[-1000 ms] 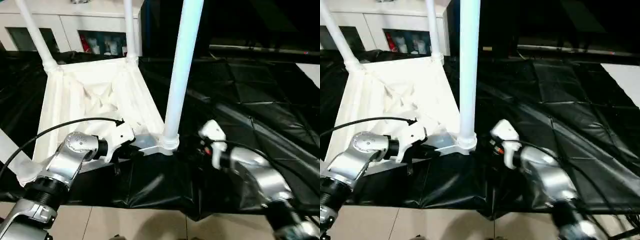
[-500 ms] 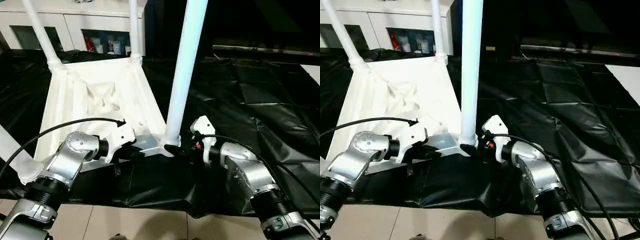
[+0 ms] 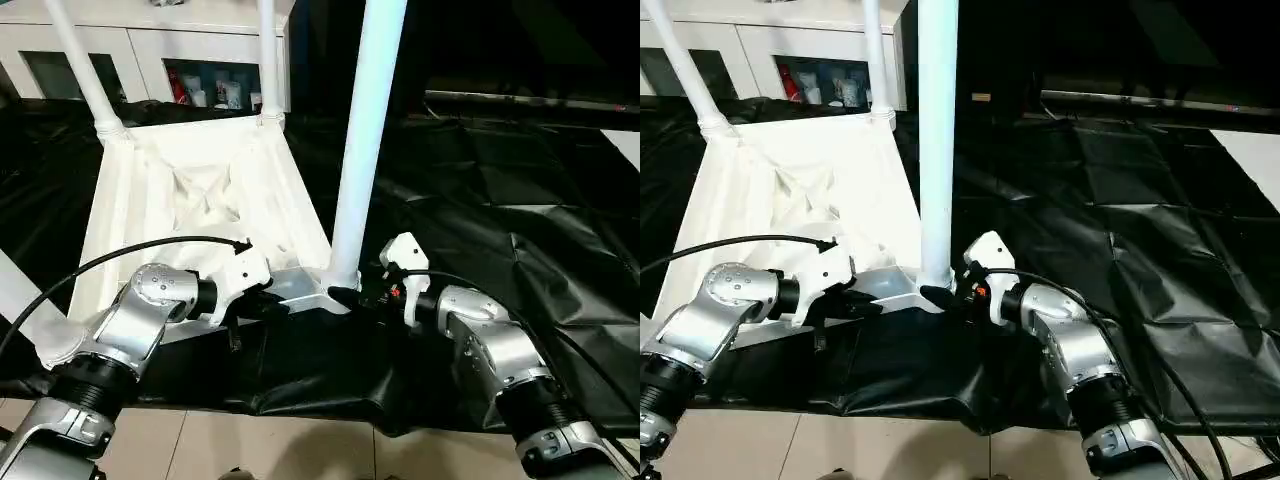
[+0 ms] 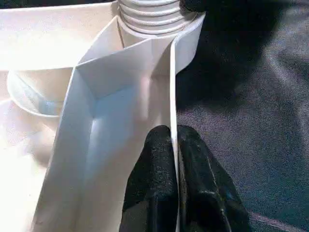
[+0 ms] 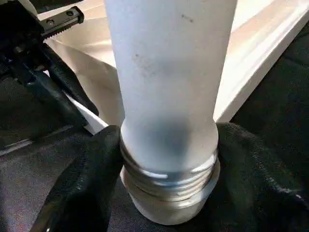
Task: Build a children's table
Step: Rotate leg to tighten
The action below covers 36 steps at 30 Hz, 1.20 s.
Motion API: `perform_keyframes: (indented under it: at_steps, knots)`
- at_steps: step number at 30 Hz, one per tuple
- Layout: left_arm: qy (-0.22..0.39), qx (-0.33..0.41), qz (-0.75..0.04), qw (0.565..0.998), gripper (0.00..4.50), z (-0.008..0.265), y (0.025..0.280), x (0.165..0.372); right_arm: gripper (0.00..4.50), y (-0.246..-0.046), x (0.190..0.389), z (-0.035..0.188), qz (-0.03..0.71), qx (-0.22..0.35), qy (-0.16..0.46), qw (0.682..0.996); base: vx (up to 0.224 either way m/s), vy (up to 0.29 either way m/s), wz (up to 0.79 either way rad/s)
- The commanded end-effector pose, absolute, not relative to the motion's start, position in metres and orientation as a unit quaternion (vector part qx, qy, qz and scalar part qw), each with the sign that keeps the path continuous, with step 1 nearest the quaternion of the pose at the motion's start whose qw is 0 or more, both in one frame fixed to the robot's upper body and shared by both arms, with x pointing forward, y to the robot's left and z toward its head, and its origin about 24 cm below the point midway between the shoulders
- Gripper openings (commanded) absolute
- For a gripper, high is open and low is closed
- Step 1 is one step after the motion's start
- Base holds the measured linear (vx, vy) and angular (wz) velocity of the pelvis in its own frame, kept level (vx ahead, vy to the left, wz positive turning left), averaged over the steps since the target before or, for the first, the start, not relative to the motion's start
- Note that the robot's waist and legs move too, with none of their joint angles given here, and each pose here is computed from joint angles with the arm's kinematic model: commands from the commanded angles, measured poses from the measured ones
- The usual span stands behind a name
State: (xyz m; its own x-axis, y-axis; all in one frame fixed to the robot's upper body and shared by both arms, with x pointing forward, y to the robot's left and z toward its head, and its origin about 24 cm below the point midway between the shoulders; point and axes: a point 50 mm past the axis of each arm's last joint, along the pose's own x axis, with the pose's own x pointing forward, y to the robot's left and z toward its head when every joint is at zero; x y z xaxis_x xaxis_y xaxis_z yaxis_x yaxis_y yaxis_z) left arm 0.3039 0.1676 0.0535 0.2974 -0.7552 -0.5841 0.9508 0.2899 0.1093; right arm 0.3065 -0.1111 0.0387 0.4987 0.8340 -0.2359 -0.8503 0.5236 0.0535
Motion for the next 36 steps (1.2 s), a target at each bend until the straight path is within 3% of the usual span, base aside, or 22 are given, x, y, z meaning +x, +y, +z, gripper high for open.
perform_keyframes:
  at_steps: [1,5,8,11,13,17,18,26,27,29,31,33,35,36]
  knots:
    - [0.203,0.231,-0.567,0.764,0.0,0.056,0.16,0.305,2.75,-0.107,0.31,0.045,0.497,-0.034,0.103,0.861,0.0,0.0,0.0]
    - [0.21,0.235,-0.559,0.767,0.0,0.054,0.161,0.307,2.74,-0.106,0.307,0.04,0.493,-0.034,0.105,0.863,0.0,0.0,0.0]
    - [0.213,0.234,-0.535,0.784,0.0,0.052,0.159,0.312,2.74,-0.107,0.309,0.034,0.455,-0.036,0.111,0.883,0.0,0.0,0.0]
    - [0.218,0.211,-0.481,0.823,0.0,0.049,0.144,0.327,2.73,-0.112,0.321,0.015,0.295,-0.02,0.145,0.944,0.0,0.0,0.0]
    - [0.218,0.203,-0.455,0.839,0.0,0.049,0.132,0.336,2.73,-0.114,0.326,0.008,0.207,0.0,0.168,0.964,0.0,0.0,0.0]
    - [0.214,0.175,-0.414,0.867,0.0,0.051,0.11,0.35,2.73,-0.103,0.332,0.007,0.149,0.009,0.18,0.972,0.0,0.0,0.0]
    - [0.207,0.166,-0.384,0.884,0.0,0.054,0.1,0.358,2.73,-0.09,0.336,0.011,0.139,0.009,0.174,0.975,0.0,0.0,0.0]
    - [0.197,0.182,-0.375,0.887,0.0,0.055,0.086,0.365,2.73,-0.067,0.343,0.024,0.139,0.017,0.137,0.981,0.0,0.0,0.0]
    - [0.198,0.181,-0.384,0.883,0.0,0.055,0.086,0.364,3.42,-0.068,0.343,0.027,0.151,0.032,0.126,0.98,0.0,0.0,0.0]
    - [0.196,0.18,-0.408,0.874,0.0,0.054,0.088,0.361,3.42,-0.072,0.344,0.031,0.161,0.049,0.109,0.98,0.0,0.0,0.0]
    - [0.194,0.187,-0.439,0.857,0.0,0.052,0.093,0.356,3.51,-0.083,0.344,0.038,0.187,0.033,0.086,0.978,0.0,0.0,0.0]
    - [0.198,0.188,-0.449,0.85,0.0,0.05,0.098,0.353,3.9,-0.091,0.344,0.042,0.208,0.022,0.078,0.975,0.0,0.0,0.0]
    - [0.199,0.188,-0.454,0.848,0.0,0.05,0.099,0.352,3.89,-0.094,0.343,0.043,0.217,0.017,0.075,0.973,0.0,0.0,0.0]
    - [0.195,0.191,-0.467,0.841,0.0,0.05,0.104,0.349,4.01,-0.103,0.341,0.046,0.252,0.0,0.074,0.965,0.0,0.0,0.0]
